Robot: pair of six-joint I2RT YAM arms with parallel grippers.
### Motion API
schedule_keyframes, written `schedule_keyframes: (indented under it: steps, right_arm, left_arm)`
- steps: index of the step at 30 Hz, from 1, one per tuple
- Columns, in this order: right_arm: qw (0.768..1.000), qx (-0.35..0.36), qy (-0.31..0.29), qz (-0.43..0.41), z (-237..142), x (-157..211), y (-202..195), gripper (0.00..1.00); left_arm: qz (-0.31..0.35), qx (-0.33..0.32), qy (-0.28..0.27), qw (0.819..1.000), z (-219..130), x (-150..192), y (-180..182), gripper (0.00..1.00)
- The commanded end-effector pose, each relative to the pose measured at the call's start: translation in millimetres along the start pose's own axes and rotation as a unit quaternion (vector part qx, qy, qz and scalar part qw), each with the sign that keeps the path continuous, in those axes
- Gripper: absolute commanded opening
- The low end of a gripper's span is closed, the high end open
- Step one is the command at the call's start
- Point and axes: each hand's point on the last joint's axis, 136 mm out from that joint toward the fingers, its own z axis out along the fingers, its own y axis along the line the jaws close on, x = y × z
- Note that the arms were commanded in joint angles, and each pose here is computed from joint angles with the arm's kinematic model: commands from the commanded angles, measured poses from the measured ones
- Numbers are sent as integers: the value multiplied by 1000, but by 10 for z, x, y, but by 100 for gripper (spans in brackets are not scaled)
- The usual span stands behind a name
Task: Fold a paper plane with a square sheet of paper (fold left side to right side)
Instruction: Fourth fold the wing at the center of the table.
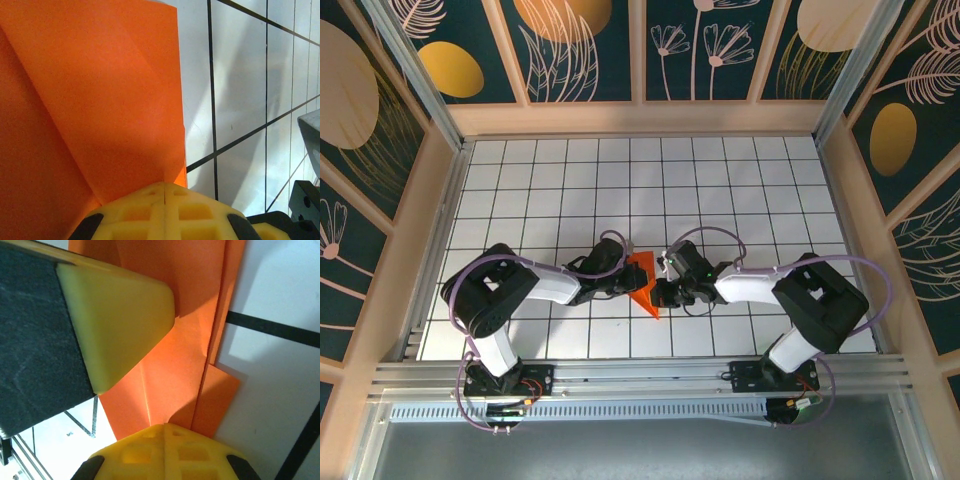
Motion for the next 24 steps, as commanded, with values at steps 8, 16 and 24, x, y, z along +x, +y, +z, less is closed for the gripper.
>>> schedule_keyframes:
  steps: [8, 16, 24]
  right_arm:
    - [984, 153, 85, 34, 66, 567, -795, 0]
    - [984, 149, 88, 36, 74, 580, -788, 0]
    - [985, 146, 87, 38, 75, 587, -781, 0]
  left_arm:
    - [-7, -52, -30, 998, -61, -361, 377, 0]
    - [-5, -77, -43, 996, -54, -737, 574, 0]
    - [-3, -88, -59, 994, -70, -1048, 659, 0]
